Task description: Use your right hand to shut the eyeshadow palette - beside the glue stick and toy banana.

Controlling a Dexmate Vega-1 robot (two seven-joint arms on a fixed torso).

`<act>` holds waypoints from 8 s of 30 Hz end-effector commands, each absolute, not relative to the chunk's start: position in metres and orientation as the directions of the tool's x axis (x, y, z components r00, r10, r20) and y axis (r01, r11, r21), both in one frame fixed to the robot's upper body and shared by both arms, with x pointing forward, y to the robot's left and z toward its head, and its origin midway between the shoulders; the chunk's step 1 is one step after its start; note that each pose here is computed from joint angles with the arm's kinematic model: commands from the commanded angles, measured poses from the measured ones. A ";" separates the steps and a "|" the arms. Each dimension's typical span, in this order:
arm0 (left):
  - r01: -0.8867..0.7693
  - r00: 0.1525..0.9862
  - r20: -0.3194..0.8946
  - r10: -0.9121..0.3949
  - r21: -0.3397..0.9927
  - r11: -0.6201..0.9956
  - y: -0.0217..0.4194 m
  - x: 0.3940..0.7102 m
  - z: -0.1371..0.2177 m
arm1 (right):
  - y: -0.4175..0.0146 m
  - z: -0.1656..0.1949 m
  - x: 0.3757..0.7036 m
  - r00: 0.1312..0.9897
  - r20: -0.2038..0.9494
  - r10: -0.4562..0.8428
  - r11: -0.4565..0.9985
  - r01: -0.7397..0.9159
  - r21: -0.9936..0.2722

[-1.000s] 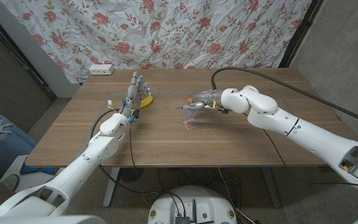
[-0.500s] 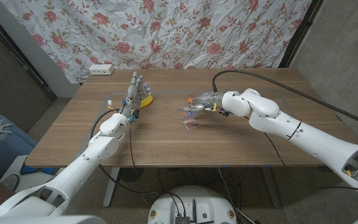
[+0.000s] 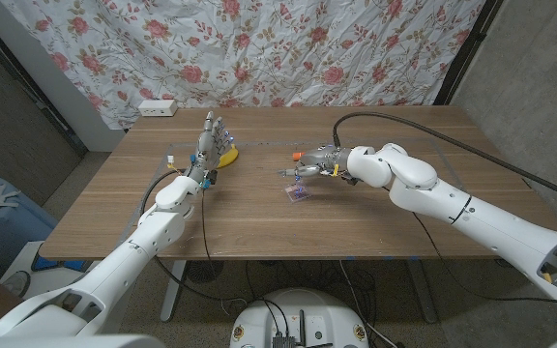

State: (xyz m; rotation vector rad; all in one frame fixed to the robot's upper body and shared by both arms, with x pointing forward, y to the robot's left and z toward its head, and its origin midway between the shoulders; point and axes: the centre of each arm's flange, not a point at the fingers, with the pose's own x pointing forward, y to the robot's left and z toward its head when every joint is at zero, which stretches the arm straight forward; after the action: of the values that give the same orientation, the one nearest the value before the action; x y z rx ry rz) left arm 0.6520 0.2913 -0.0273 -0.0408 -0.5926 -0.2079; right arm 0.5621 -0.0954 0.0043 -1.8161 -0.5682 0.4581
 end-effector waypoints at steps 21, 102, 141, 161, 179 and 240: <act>0.206 0.809 0.559 -0.183 0.022 0.978 0.291 0.652 -0.027 | -0.113 -0.018 0.545 0.783 0.162 0.600 -0.079 0.260 -0.962; 0.206 0.809 0.559 -0.183 0.022 0.978 0.291 0.652 -0.027 | -0.143 -0.133 0.541 0.658 0.340 0.672 0.032 0.433 -0.901; 0.206 0.809 0.559 -0.183 0.022 0.978 0.291 0.652 -0.027 | -0.142 -0.147 0.555 0.690 0.308 0.655 -0.020 0.423 -0.906; 0.206 0.809 0.559 -0.183 0.022 0.978 0.291 0.652 -0.027 | -0.141 -0.153 0.557 0.703 0.290 0.650 -0.050 0.420 -0.906; 0.206 0.809 0.559 -0.183 0.021 0.978 0.291 0.652 -0.027 | -0.145 -0.156 0.559 0.709 0.288 0.644 -0.046 0.412 -0.910; 0.206 0.809 0.559 -0.183 0.021 0.978 0.291 0.652 -0.027 | -0.148 -0.095 0.534 0.599 0.485 0.637 0.338 0.349 -0.874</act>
State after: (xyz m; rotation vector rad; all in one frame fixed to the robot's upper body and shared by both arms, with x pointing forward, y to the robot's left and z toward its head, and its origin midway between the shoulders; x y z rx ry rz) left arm 0.6524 0.2907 -0.0276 -0.0409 -0.5928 -0.2079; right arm 0.5371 -0.1397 -0.1112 -1.4099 -0.9548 0.2244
